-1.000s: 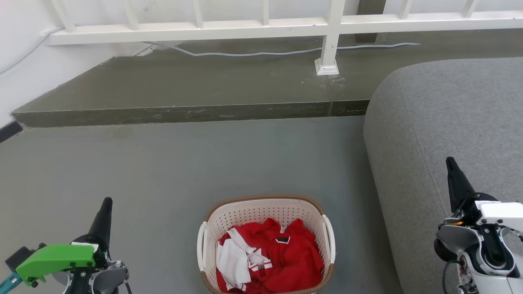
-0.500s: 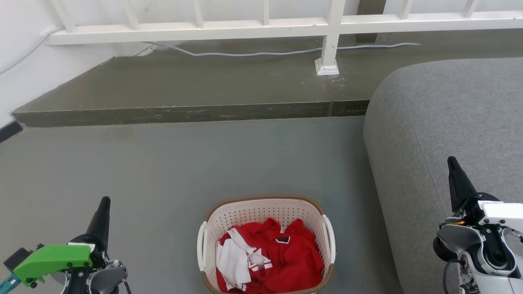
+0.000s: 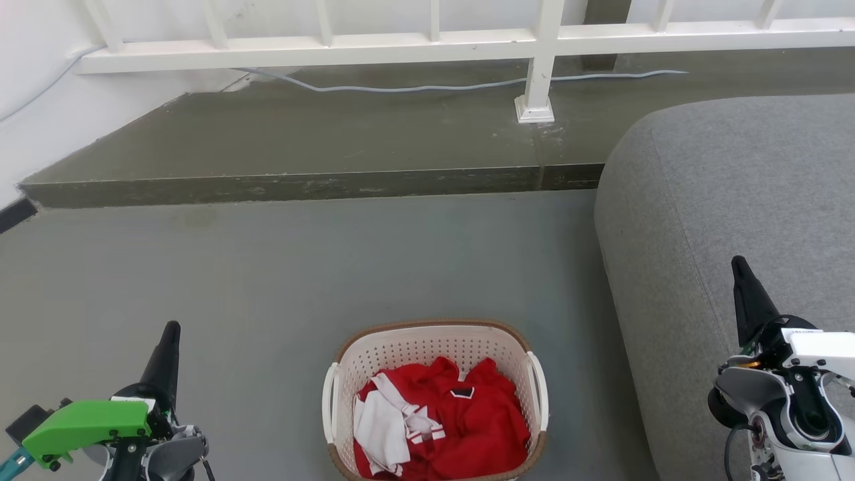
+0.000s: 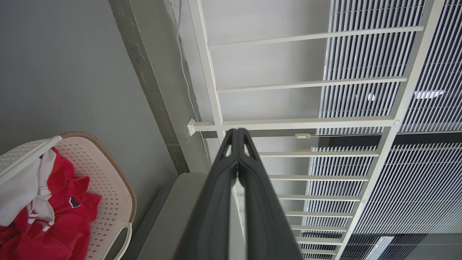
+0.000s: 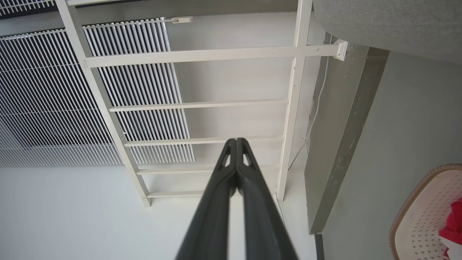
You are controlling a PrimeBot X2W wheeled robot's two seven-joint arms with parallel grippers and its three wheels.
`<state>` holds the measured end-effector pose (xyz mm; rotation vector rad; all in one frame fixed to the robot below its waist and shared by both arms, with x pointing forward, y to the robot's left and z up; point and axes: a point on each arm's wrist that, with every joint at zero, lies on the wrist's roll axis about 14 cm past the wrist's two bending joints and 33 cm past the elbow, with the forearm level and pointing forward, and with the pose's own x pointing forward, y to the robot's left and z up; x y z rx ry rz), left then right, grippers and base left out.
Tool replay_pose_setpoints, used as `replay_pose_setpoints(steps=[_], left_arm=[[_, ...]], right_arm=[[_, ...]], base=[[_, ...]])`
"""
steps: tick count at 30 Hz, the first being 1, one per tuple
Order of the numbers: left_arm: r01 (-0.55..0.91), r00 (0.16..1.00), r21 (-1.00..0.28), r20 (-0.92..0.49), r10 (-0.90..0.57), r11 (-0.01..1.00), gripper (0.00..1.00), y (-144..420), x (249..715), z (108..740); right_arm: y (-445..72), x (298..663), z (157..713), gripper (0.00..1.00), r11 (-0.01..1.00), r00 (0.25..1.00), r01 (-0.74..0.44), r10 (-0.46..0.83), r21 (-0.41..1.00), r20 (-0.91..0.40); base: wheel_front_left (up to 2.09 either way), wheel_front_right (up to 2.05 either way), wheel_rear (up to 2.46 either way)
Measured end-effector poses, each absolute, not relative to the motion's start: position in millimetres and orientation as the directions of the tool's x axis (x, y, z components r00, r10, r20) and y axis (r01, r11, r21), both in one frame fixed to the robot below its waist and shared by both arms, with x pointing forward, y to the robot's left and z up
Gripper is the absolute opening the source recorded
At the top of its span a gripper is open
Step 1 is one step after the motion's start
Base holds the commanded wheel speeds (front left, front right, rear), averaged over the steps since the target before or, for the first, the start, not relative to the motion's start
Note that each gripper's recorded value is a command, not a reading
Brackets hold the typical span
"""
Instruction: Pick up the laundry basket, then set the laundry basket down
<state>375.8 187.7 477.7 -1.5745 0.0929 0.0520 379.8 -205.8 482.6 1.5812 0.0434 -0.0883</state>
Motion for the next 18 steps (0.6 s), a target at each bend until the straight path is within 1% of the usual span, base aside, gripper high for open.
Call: replay_pose_setpoints(steps=[18], left_arm=[[-0.091, 0.996, -0.996, -0.091, -0.026, -0.004, 0.00, 187.8, 375.9, 478.0]], right_arm=[[-205.8, 379.9, 483.0, 0.00, -0.013, 0.996, 0.082, -0.028, 0.997, -0.082]], base=[[0.00, 0.00, 0.00]])
